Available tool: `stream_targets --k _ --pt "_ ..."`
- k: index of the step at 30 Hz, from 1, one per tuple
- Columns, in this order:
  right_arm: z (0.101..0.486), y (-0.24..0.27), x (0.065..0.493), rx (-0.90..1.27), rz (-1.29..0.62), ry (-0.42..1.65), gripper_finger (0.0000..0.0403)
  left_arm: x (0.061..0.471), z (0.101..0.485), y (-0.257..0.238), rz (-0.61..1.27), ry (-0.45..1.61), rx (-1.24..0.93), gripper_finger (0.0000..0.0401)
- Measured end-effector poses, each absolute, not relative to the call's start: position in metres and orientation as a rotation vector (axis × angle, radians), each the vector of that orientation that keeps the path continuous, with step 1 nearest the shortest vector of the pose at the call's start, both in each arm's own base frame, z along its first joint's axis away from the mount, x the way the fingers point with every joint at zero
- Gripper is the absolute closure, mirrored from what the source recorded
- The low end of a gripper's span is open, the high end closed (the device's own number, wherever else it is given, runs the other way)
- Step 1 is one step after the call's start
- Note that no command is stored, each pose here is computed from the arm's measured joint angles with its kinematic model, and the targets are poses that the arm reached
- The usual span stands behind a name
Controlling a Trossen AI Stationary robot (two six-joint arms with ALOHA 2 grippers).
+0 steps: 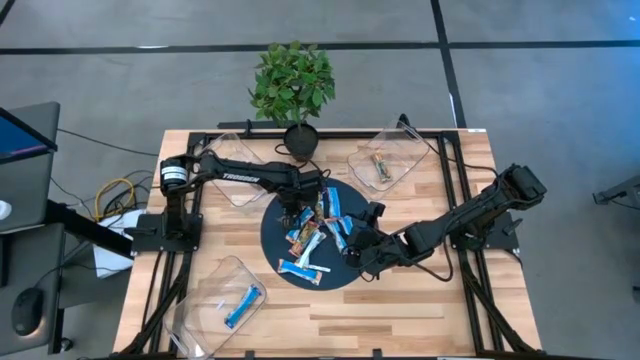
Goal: Pick and place Granola Bars by type
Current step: Put the red granola bar into the top left bin
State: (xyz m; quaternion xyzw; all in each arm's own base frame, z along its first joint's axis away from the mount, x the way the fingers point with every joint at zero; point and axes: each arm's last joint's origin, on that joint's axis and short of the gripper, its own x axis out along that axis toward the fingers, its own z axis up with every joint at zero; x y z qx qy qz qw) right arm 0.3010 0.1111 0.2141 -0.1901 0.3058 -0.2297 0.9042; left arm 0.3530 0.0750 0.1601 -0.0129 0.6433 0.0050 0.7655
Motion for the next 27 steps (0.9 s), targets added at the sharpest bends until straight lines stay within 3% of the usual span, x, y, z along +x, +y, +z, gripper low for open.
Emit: stream_targets --k 10,21,27 --pt "0.214 0.111 0.301 -0.393 -0.475 0.632 0.0148 0.353 0.169 0.072 0.01 1.367 -0.016 0.0385" --pt "0.214 0.111 0.301 -0.393 -0.475 0.632 0.0148 0.338 0.227 0.054 0.038 1.205 0.044 0.0384" --pt "0.214 0.111 0.301 -0.392 -0.475 0.632 0.0148 0.31 0.27 0.045 0.173 1.16 0.14 0.0384"
